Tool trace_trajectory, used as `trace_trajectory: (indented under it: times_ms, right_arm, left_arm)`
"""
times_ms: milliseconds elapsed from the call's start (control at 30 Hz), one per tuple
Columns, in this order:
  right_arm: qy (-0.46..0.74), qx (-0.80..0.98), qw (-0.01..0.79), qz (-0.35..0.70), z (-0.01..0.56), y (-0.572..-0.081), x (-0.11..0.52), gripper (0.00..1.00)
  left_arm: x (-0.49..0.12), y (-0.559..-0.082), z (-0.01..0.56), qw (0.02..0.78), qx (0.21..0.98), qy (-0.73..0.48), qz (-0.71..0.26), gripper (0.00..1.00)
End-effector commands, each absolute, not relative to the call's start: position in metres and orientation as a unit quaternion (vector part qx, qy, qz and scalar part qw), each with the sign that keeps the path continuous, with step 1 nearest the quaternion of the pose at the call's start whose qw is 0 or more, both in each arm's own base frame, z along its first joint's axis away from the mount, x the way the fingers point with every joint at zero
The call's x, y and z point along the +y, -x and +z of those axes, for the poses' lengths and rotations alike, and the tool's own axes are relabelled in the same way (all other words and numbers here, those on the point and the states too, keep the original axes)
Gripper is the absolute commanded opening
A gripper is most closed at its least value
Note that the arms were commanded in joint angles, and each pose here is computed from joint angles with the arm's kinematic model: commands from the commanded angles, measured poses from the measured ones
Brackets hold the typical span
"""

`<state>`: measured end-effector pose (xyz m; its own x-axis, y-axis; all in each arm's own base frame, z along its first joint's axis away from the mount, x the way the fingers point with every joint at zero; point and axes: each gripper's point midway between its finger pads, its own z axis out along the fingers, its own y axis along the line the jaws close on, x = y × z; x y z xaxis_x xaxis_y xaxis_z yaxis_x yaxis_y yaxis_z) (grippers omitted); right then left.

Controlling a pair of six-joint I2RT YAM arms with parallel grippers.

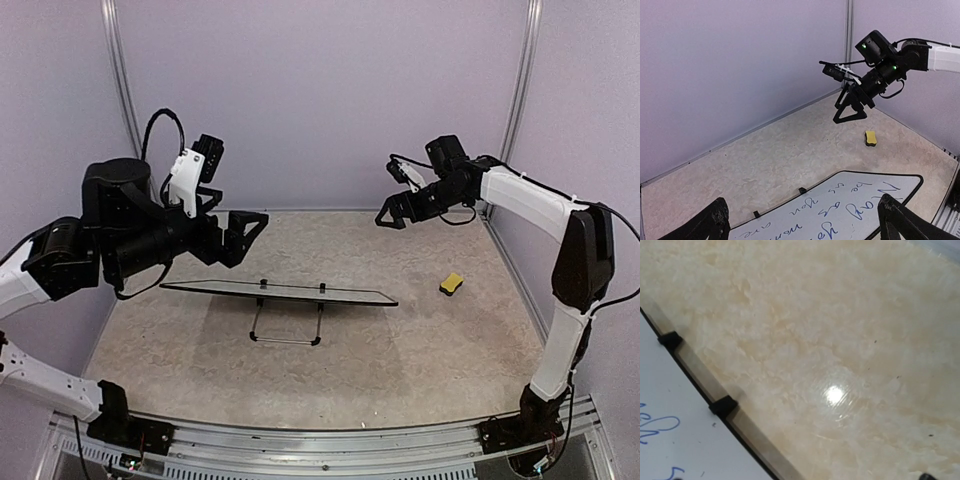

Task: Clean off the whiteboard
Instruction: Rotate the whiteboard at the center of the board.

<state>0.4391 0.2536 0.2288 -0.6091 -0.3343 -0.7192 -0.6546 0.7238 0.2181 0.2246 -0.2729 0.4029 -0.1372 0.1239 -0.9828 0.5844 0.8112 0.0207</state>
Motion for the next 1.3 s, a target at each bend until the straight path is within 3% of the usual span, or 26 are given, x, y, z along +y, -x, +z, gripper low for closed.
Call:
trace_trajectory:
  times_ms: [0, 300, 500, 833, 1267]
  right_arm:
    - [0.294, 0.853, 0.349, 0.255, 0.251, -0.44, 0.261, 1.0]
    - [0.296, 0.864, 0.333, 0.235, 0.236, -0.445, 0.258, 1.0]
    - [0.284, 0.884, 0.306, 0.21, 0.195, -0.451, 0.25, 1.0]
    - [0.292, 0.917, 0.218, 0.163, 0.112, -0.456, 0.241, 0.99]
    - [0.3, 0.929, 0.15, 0.155, 0.054, -0.437, 0.236, 0.91]
  left_arm:
    - [-0.274, -0.211, 0.369, 0.583, 0.749, -0.26, -0.178, 0.99]
    - [-0.285, -0.189, 0.348, 0.552, 0.755, -0.292, -0.198, 0.96]
    - [-0.256, -0.207, 0.332, 0.548, 0.8, -0.203, -0.135, 0.9]
    - [-0.205, -0.211, 0.332, 0.603, 0.775, -0.052, -0.182, 0.9]
    - [-0.18, -0.228, 0.302, 0.622, 0.778, 0.037, -0.081, 0.9]
